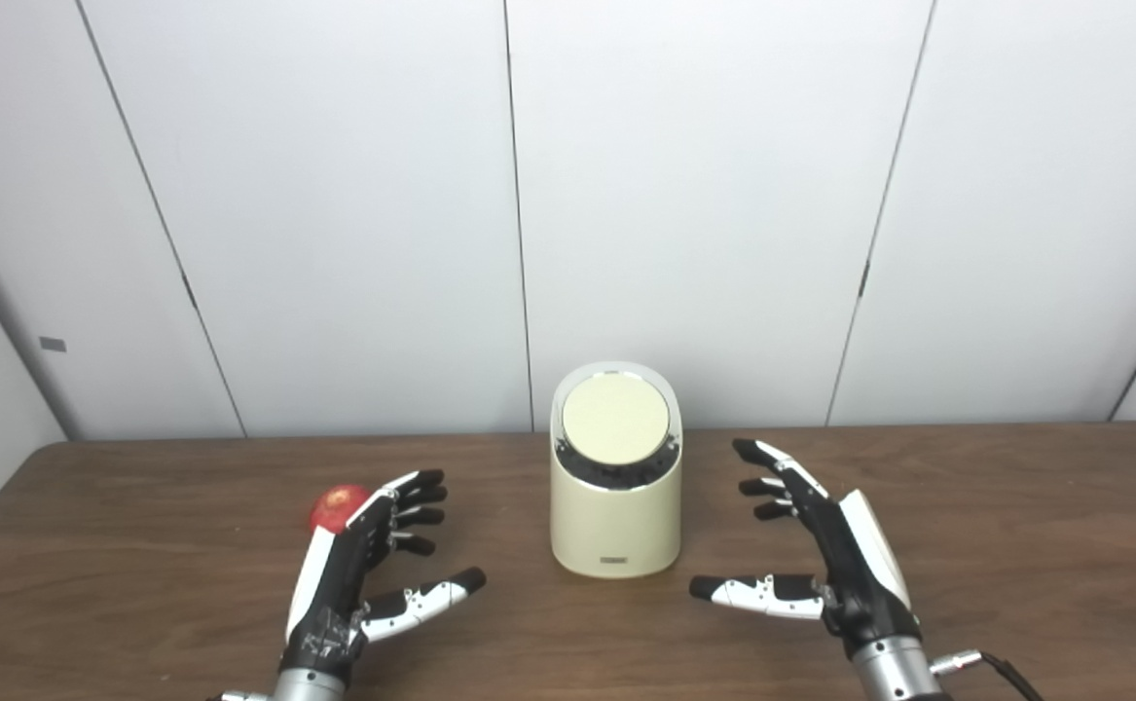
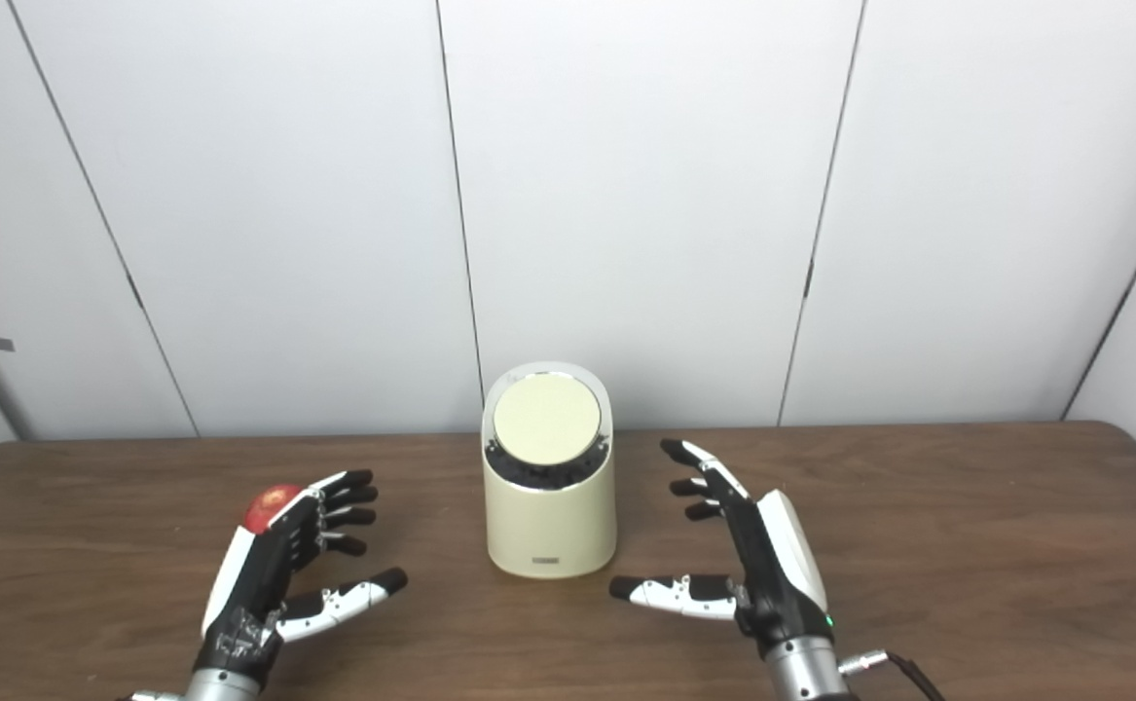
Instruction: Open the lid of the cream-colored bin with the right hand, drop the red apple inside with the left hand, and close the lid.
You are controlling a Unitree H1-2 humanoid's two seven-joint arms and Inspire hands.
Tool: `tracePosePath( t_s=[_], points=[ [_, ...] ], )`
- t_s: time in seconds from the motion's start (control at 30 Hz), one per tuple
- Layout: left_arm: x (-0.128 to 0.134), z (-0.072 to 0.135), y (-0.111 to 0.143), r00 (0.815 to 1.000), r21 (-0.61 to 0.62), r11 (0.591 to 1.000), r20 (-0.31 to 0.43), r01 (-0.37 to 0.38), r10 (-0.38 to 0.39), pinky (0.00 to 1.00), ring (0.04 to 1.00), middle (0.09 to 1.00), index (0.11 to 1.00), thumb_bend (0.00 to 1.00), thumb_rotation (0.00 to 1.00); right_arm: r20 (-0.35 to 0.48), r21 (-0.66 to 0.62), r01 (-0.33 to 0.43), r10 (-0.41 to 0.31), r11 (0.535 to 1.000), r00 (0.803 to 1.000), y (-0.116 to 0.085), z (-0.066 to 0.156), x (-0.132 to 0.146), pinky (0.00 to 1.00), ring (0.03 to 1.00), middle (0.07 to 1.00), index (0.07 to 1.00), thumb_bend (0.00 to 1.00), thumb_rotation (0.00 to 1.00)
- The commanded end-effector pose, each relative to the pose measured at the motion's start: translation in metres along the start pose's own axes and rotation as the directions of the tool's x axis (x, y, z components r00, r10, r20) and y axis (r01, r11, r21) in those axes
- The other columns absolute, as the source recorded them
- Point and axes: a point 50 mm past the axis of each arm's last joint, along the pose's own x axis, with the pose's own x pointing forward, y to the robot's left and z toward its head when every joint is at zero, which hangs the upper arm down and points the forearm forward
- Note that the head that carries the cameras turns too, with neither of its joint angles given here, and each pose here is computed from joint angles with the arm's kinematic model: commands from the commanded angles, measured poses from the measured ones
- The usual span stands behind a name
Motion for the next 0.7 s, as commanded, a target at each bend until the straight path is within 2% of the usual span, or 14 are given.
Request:
tracePosePath(
  t_s=[0.0, 0.43, 0.67],
  points=[
    [0.0135, 0.0183, 0.0053, 0.995, 0.012, 1.000, 0.102, -0.017, 0.015, 0.60, 0.728, 0.781, 0.809, 0.74, 0.10, 0.063, 0.010, 0.031, -0.031, 0.999, 0.998, -0.0053, 0.0139, 0.0075, 0.66, 0.751, 0.853, 0.841, 0.83, 0.20],
    [0.0138, 0.0178, 0.0043, 0.995, 0.010, 1.000, 0.100, -0.020, 0.019, 0.61, 0.732, 0.783, 0.817, 0.74, 0.10, 0.066, 0.014, 0.035, -0.036, 0.999, 0.997, -0.0057, 0.0128, 0.0081, 0.66, 0.750, 0.853, 0.840, 0.83, 0.21],
    [0.0139, 0.0159, 0.0030, 0.995, 0.001, 1.000, 0.098, -0.016, 0.016, 0.59, 0.733, 0.790, 0.821, 0.73, 0.09, 0.097, 0.032, 0.046, -0.049, 0.998, 0.994, -0.0010, 0.0197, 0.0140, 0.65, 0.759, 0.848, 0.839, 0.76, 0.34]
  ],
)
